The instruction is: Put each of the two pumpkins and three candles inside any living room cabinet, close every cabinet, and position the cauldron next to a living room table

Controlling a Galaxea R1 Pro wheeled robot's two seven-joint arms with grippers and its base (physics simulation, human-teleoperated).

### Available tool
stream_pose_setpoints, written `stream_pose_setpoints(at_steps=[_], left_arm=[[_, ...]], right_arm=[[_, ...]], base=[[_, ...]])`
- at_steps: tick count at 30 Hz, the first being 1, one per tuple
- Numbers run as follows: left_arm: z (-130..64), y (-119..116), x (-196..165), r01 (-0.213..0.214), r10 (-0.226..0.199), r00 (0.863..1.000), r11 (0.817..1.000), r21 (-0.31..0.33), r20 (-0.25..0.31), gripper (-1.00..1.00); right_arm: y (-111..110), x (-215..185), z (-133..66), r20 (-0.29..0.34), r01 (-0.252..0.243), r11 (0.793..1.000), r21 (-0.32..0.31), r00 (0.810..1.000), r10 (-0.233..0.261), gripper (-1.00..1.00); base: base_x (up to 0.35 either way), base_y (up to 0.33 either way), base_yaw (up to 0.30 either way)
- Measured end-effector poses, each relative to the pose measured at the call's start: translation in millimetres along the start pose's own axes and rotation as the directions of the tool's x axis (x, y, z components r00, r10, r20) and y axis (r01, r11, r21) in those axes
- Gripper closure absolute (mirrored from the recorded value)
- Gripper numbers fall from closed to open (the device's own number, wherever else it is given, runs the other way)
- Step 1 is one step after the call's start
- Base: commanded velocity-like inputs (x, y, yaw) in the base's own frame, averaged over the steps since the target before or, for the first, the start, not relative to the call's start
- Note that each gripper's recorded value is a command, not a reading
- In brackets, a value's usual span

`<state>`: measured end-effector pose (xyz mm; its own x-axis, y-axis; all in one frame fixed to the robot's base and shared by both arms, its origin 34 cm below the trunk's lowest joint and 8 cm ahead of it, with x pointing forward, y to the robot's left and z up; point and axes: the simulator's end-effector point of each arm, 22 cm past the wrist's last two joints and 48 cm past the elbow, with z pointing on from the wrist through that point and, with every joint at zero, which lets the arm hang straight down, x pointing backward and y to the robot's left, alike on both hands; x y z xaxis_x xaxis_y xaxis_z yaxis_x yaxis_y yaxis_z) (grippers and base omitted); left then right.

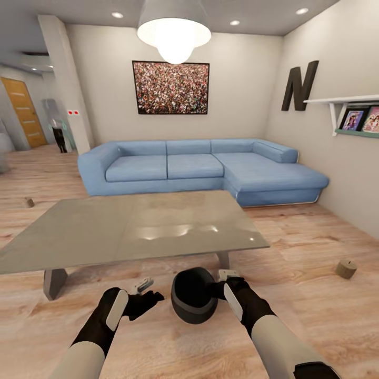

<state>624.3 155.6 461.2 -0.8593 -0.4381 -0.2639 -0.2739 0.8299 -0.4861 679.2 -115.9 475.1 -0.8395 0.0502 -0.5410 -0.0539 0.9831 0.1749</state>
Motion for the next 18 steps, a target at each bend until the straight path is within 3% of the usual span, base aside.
stream_pose_setpoints(at_steps=[18], left_arm=[[-0.1, 0.0, -0.1, 0.002, -0.002, 1.000, 1.000, 0.001, 0.000, -1.00]], right_arm=[[-0.3, 0.0, 0.0, 0.000, 0.000, 1.000, 0.002, 1.000, 0.000, -1.00]], base=[[-0.006, 0.000, 0.289]])
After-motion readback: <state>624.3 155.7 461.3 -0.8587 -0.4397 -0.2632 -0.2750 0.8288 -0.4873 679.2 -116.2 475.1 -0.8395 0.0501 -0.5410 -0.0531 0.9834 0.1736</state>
